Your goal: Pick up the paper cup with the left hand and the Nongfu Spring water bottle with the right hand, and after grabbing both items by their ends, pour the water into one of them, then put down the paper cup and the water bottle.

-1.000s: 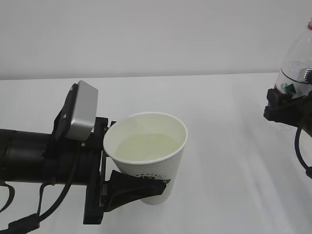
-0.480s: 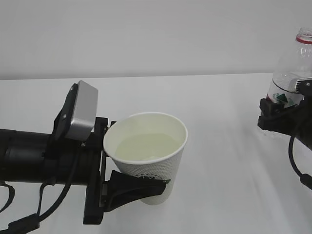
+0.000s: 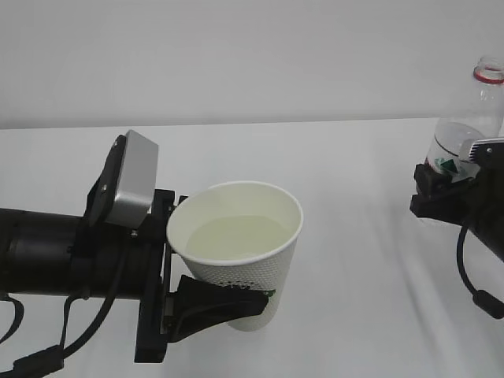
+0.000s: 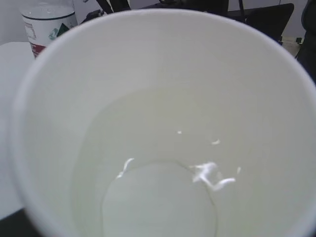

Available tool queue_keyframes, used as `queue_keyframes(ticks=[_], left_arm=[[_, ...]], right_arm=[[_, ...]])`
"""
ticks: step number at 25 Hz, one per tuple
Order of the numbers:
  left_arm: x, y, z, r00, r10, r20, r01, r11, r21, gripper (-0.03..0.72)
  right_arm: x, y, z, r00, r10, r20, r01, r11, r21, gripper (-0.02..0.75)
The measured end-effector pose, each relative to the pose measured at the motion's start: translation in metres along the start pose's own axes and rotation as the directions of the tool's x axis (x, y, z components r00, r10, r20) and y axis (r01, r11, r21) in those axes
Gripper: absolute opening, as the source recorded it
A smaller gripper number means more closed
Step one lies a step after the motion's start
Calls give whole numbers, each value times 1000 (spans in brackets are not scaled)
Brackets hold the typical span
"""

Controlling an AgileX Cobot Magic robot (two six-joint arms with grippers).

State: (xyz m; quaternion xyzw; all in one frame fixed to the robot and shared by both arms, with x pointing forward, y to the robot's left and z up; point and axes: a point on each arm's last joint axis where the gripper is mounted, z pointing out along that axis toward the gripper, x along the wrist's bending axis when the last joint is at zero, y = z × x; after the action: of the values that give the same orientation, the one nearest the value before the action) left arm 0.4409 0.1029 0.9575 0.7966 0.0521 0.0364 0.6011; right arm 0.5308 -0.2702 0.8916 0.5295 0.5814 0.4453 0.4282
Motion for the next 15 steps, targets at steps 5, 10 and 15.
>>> queue_keyframes(ticks=[5,10,15], left_arm=[[0,0,0,1000,0,0,0,1000,0,528],[0,0,0,1000,0,0,0,1000,0,528],[0,0,0,1000,0,0,0,1000,0,528]], right_arm=[[0,-14,3,1000,-3,-2,3,999,47,468],[1,-15,3,1000,-3,-2,3,999,50,468],[1,-18,5,1000,-3,-2,3,999,53,468]])
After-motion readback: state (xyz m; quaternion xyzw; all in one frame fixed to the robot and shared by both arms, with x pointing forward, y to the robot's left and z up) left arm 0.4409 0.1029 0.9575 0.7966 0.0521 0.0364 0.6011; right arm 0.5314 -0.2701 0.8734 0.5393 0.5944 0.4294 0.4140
